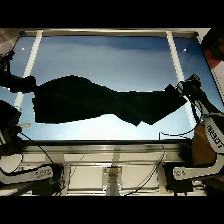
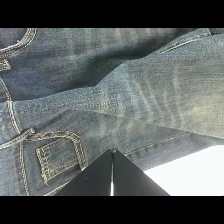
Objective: Fold the clothes and pants, and hang the long-sleeved shirts on hangers.
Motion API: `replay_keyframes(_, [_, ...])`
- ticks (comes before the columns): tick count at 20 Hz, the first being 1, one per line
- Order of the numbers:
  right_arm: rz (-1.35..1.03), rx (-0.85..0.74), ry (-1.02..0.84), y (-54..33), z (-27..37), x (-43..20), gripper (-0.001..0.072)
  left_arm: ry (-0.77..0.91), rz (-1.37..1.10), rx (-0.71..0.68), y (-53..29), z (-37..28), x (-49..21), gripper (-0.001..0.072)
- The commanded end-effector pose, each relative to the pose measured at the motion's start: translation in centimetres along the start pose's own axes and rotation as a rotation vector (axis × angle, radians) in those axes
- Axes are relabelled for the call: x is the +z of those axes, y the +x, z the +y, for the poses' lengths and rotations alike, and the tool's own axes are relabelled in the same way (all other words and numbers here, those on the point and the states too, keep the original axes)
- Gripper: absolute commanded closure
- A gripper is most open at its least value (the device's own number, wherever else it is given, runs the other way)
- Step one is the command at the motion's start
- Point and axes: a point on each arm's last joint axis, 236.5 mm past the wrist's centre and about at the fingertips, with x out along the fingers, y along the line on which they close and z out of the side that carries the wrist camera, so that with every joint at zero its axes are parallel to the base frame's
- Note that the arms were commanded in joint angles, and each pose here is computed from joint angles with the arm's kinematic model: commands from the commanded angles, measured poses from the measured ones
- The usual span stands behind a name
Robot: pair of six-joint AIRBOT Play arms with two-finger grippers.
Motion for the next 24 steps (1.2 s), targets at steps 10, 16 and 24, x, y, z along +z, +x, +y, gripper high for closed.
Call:
replay_keyframes(10, [-0.012,-0.047,-0.032,0.3,-1.3,0.6,0.042,-0.006,-0.01,-0.046,0.0,-1.1,0.2,0.0673])
replay_keyframes(16, [-0.036,0.054,-0.055,0.2,1.1,1.1,0.0225,-0.005,-0.01,-0.046,0.0,-1.1,0.3,0.0673])
replay_keyframes(24, [-0.002,0.012,-0.108,1.5,0.3,0.1,0.0275,-0.005,-0.01,-0.046,0.0,-1.1,0.2,0.0673])
